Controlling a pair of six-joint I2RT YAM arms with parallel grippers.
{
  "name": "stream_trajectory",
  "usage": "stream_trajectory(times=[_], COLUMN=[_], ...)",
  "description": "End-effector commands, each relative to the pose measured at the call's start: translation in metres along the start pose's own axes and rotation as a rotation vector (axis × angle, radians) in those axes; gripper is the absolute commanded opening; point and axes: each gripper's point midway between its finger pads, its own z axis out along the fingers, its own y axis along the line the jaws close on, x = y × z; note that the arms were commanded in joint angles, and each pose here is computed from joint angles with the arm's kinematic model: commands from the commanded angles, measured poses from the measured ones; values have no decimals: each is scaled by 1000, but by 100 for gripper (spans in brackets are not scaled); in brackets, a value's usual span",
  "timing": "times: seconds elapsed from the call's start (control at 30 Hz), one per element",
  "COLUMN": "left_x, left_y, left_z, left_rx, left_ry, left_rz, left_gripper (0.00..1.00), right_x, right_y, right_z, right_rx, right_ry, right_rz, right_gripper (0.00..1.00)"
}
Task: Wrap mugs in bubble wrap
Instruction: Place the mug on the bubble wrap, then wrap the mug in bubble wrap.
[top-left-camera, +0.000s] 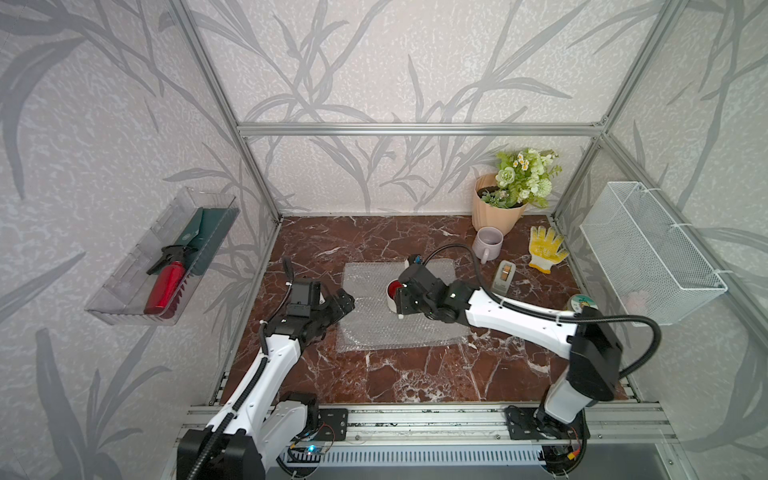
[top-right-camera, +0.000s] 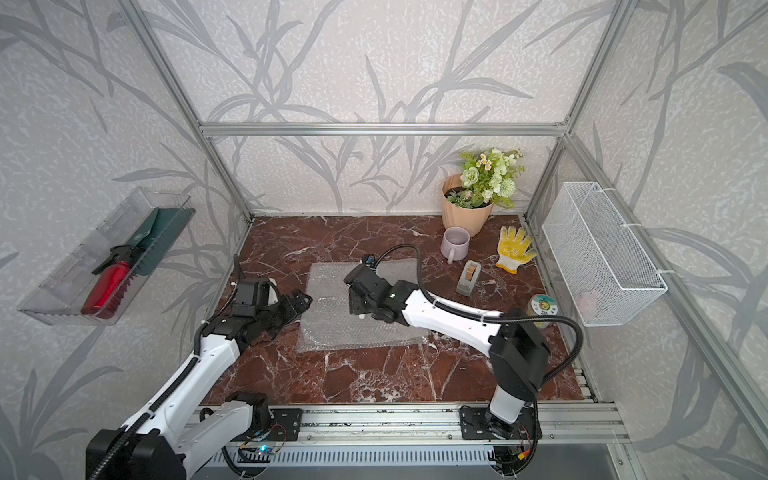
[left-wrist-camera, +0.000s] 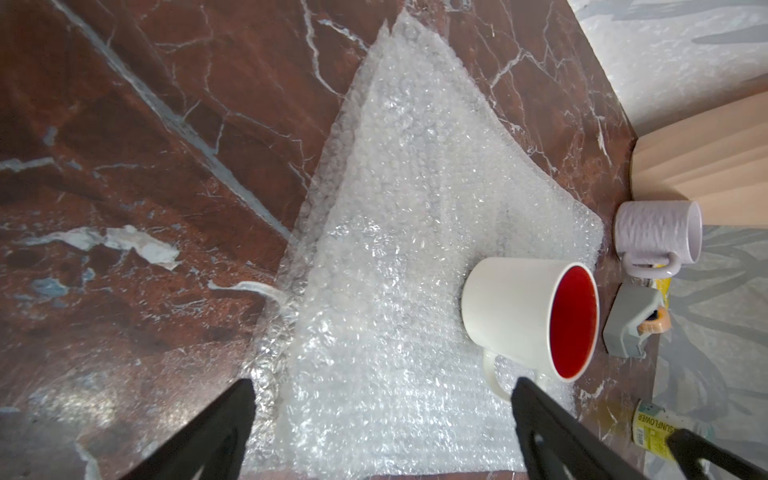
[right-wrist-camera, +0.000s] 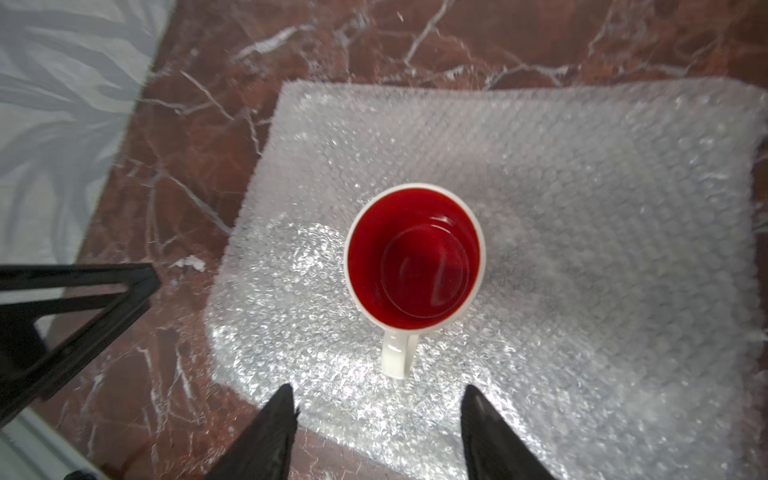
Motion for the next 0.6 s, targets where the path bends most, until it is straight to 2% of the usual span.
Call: stream_trajectory(times=[0.0,0.07,0.2,0.33,0.47,0.57], left_x=[-6,-7,-6,1,13,21], left_y=[-20,-30,-69,-110,-146,-165], left_z=[-4,-3,4,20,40,53], left_rx=[-16,-34,8,80,126,138], left_ry=[31,42,57,90,119,147], left_rz=[127,184,289,357,417,452], left_gripper=[94,93,98,99,99,99], right_x=[-26,-27,-27,-27,-32,-44], right_y=[-17,-40,-108,-158,-195,-206], right_z=[-8,-11,-5,15,42,66], right_rx=[-139,-155,23,107,155,141], right_ry=[-107,-92,10,129,193,241], right_rz=[-21,-4,10,68,117,140], right_gripper=[62,62,59,53,50,50])
